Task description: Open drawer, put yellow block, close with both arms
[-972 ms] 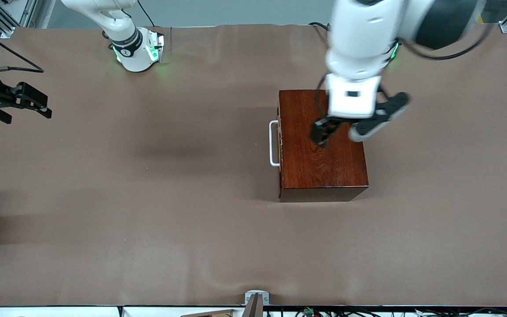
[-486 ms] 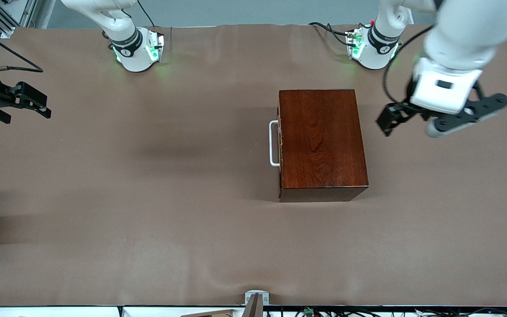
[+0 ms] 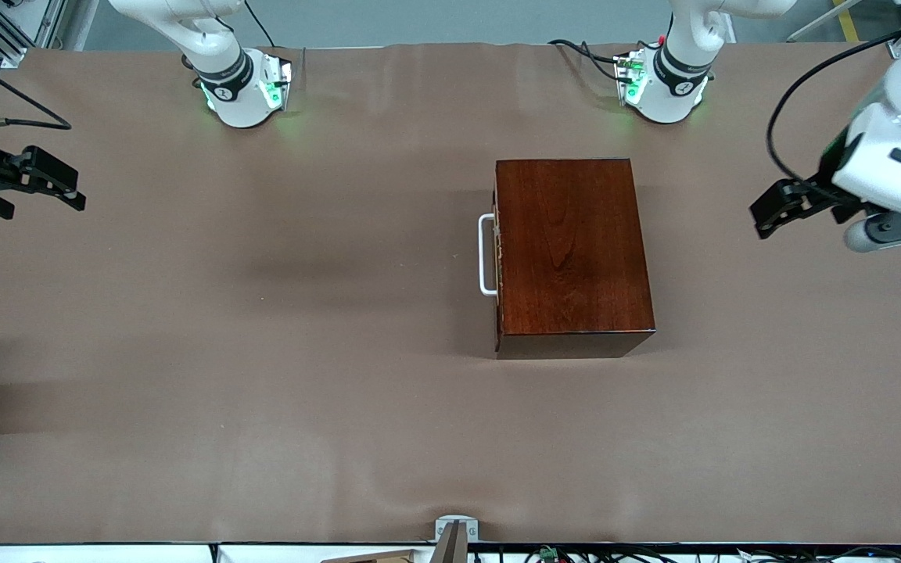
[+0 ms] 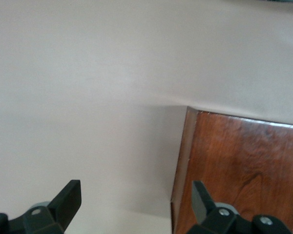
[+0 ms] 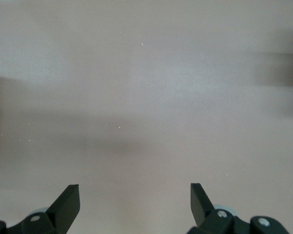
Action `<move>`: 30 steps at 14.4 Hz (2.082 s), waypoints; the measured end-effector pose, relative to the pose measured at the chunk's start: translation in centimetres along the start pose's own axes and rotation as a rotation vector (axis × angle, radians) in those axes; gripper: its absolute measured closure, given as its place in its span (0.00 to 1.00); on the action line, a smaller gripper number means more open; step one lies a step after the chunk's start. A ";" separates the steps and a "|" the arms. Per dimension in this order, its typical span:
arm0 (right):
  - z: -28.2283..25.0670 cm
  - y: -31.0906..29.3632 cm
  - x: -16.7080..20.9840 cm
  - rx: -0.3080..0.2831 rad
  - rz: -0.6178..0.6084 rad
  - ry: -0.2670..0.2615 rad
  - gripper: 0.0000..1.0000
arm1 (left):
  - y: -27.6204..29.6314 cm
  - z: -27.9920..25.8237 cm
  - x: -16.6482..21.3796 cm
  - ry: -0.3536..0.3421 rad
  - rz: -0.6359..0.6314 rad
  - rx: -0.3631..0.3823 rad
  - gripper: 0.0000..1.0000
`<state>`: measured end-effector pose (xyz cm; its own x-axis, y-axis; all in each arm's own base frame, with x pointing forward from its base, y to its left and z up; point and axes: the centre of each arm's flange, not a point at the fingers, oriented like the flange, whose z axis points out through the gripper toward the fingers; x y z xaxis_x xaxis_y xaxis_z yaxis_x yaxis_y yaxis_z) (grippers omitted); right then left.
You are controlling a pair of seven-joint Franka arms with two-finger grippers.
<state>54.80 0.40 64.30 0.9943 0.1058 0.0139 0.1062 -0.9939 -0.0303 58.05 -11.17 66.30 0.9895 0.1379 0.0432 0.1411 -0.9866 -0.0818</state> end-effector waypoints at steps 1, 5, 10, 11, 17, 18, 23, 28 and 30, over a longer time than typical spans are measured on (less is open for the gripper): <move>0.0 0.0 0.0 0.000 0.000 0.000 0.00 | -1.0 -0.3 -0.1 -0.006 0.017 -0.008 0.00; 0.0 0.1 0.0 0.000 0.001 0.000 0.00 | -4.9 -0.9 0.2 -0.015 0.067 -0.038 0.00; 0.0 0.1 0.0 0.000 0.001 0.000 0.00 | -7.0 -0.6 -0.2 -0.037 0.067 -0.054 0.00; 0.0 0.1 0.0 0.000 0.001 0.000 0.00 | -7.4 -0.5 -0.5 -0.042 0.066 -0.055 0.00; 0.0 0.2 0.0 0.000 0.003 0.000 0.00 | -8.4 -0.8 -4.1 -0.036 0.097 -0.043 0.00; 0.0 0.2 0.0 0.000 0.003 0.000 0.00 | -8.7 -0.8 -4.7 -0.034 0.101 -0.039 0.00; 0.0 0.2 0.0 0.000 0.004 -0.001 0.00 | -9.6 -1.3 -5.1 -0.015 0.101 -0.037 0.00; 0.1 0.3 -0.1 0.001 0.005 -0.010 0.00 | -9.9 -1.3 -5.1 -0.015 0.096 -0.037 0.00; 0.1 0.3 -0.1 0.001 0.005 -0.011 0.00 | -9.9 -1.3 -5.1 -0.015 0.096 -0.037 0.00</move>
<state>54.68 0.12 64.21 0.9949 0.1010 0.0031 0.1011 -0.9944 -0.0314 51.58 -2.21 68.16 0.9988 0.0436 0.0221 0.0447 -0.9979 -0.0476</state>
